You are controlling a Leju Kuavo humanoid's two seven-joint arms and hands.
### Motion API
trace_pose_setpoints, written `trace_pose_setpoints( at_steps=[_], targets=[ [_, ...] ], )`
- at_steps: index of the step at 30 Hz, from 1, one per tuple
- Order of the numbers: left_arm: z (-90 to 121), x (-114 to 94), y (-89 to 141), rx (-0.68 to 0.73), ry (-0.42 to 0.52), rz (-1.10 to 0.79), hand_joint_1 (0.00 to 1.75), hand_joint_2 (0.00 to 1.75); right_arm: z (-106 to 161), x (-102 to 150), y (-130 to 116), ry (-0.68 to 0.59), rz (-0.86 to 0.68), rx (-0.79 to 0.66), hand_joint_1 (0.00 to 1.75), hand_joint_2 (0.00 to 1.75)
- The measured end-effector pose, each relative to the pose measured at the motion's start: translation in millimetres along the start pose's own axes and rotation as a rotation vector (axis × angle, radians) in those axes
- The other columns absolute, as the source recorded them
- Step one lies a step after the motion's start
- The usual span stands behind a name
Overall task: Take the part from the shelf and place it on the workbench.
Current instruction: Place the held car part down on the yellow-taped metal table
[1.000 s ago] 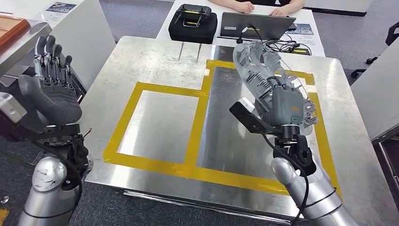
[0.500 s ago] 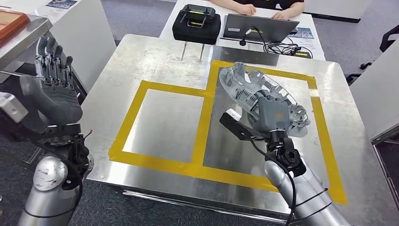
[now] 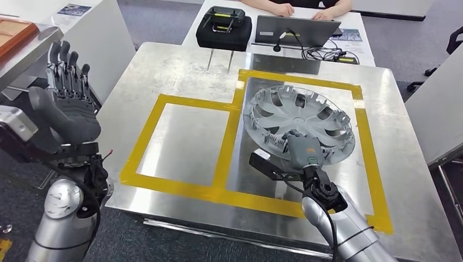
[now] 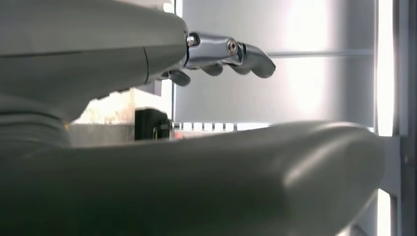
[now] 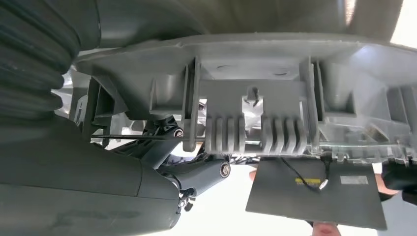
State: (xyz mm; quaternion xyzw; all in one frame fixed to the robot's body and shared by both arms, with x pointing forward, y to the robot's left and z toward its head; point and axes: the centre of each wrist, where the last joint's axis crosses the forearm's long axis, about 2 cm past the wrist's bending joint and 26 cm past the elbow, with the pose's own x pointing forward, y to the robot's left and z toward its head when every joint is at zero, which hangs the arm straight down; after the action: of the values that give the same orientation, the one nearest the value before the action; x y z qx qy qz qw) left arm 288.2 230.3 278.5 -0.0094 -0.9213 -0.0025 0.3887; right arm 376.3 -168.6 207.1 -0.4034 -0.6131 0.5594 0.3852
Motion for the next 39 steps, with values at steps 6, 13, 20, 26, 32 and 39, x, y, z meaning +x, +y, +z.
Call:
trace_pose_setpoints(
  at_steps=[6, 13, 20, 26, 32, 39],
  targets=[
    [2, -3, 0, 0.006, 0.013, -0.003, 0.0, 0.0, 5, 7, 20, -0.007, -0.012, 0.107, 0.0, 0.44],
    [1, -3, 0, 0.011, 0.014, -0.006, 0.0, 0.0, 3, 6, 32, 0.051, -0.064, 0.254, 0.0, 0.0],
    [4, -4, 0, 0.012, 0.025, -0.008, 0.0, 0.0, 3, 3, 38, 0.086, -0.076, 0.33, 0.0, 0.0],
    [5, -4, 0, 0.013, 0.027, -0.008, 0.0, 0.0, -1, 2, 35, 0.089, -0.077, 0.333, 0.0, 0.0],
    [7, -5, 2, 0.015, 0.038, -0.018, 0.0, 0.0, -5, 5, 29, 0.102, -0.201, 0.371, 0.0, 0.0],
    [10, -7, 7, 0.034, 0.047, -0.033, 0.0, 0.0, -8, 7, -6, -0.004, -0.625, 0.21, 0.0, 0.0]
  ],
)
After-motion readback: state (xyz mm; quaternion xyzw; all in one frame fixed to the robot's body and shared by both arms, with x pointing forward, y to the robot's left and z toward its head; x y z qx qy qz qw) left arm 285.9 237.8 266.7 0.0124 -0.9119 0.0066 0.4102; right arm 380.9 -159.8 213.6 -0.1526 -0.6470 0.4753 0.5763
